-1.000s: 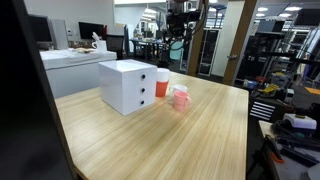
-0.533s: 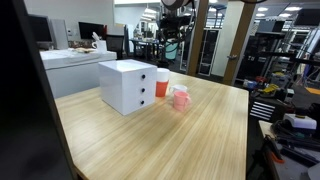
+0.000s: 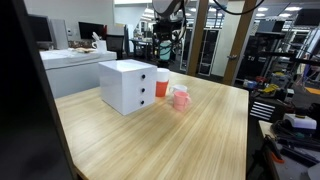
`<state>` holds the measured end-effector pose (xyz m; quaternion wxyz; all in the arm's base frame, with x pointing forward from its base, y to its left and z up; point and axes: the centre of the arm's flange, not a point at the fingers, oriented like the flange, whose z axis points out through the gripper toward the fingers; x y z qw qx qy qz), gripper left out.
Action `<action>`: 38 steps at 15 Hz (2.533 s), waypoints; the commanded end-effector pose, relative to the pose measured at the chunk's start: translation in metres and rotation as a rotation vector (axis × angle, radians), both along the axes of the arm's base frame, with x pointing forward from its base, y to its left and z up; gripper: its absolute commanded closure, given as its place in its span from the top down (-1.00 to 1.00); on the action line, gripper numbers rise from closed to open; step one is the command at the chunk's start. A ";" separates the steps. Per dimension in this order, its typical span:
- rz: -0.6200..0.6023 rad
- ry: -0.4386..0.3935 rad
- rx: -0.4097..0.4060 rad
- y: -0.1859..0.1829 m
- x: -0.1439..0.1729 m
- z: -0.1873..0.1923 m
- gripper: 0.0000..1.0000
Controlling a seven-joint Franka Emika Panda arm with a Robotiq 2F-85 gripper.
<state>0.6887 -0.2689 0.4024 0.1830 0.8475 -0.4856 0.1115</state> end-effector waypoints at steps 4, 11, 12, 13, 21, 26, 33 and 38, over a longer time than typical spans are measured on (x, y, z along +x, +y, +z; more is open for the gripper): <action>0.046 0.022 0.023 0.007 0.022 -0.011 0.04; 0.071 0.005 0.048 0.034 0.025 0.008 0.04; 0.072 0.005 0.046 0.038 0.024 0.012 0.04; 0.073 0.003 0.046 0.040 0.023 0.014 0.04; 0.028 0.046 0.071 0.041 0.004 0.006 0.04; -0.013 0.086 0.087 0.036 -0.014 -0.004 0.04; -0.062 0.095 0.083 0.010 -0.033 0.005 0.04; -0.060 0.095 0.082 0.006 -0.033 0.006 0.04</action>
